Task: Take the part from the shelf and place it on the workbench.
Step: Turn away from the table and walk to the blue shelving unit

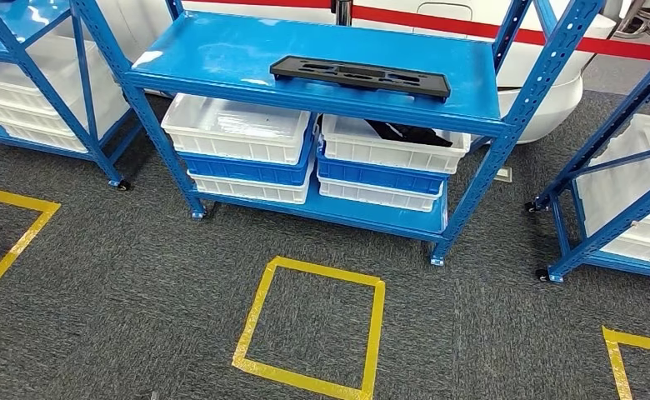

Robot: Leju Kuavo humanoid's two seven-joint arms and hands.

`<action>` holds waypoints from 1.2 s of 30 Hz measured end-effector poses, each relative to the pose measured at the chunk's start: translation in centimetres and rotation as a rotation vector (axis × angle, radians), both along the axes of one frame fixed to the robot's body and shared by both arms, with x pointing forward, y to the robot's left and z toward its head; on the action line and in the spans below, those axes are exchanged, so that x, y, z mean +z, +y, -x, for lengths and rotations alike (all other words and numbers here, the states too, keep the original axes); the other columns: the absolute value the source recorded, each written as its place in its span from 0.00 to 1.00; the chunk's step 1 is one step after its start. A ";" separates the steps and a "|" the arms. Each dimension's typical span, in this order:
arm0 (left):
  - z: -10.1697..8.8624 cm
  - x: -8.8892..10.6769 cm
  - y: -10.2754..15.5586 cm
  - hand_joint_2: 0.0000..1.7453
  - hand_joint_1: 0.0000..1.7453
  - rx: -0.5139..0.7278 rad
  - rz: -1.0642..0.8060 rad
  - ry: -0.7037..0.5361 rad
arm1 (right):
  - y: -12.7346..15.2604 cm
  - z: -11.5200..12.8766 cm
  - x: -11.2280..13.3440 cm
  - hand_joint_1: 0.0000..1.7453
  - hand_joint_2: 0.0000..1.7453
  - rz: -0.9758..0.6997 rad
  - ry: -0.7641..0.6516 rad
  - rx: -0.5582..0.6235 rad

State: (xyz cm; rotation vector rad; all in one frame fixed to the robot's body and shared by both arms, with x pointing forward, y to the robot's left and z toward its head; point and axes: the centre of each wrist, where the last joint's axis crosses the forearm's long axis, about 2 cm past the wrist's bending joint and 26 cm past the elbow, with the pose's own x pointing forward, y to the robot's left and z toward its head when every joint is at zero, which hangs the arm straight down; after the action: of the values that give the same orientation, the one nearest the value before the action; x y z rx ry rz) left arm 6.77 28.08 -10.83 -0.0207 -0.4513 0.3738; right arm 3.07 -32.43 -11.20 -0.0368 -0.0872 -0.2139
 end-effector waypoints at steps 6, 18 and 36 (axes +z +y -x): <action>0.0 0.0 0.0 0.00 0.00 0.000 -0.002 0.001 | 0.0 0.0 0.0 0.00 0.00 -0.001 0.000 0.001; 0.0 0.0 0.0 0.00 0.00 -0.004 -0.011 0.003 | 0.5 0.0 0.0 0.00 0.00 -0.008 0.000 0.000; 0.1 0.0 0.2 0.00 0.00 -0.024 -0.026 0.004 | 0.8 0.2 -0.1 0.00 0.00 -0.014 0.006 0.004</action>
State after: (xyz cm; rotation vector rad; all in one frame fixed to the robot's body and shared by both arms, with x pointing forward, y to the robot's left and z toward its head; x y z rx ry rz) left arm 6.68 28.30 -10.85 0.0003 -0.4520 0.3446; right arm 2.86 -31.58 -11.26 -0.0237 -0.0795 -0.2099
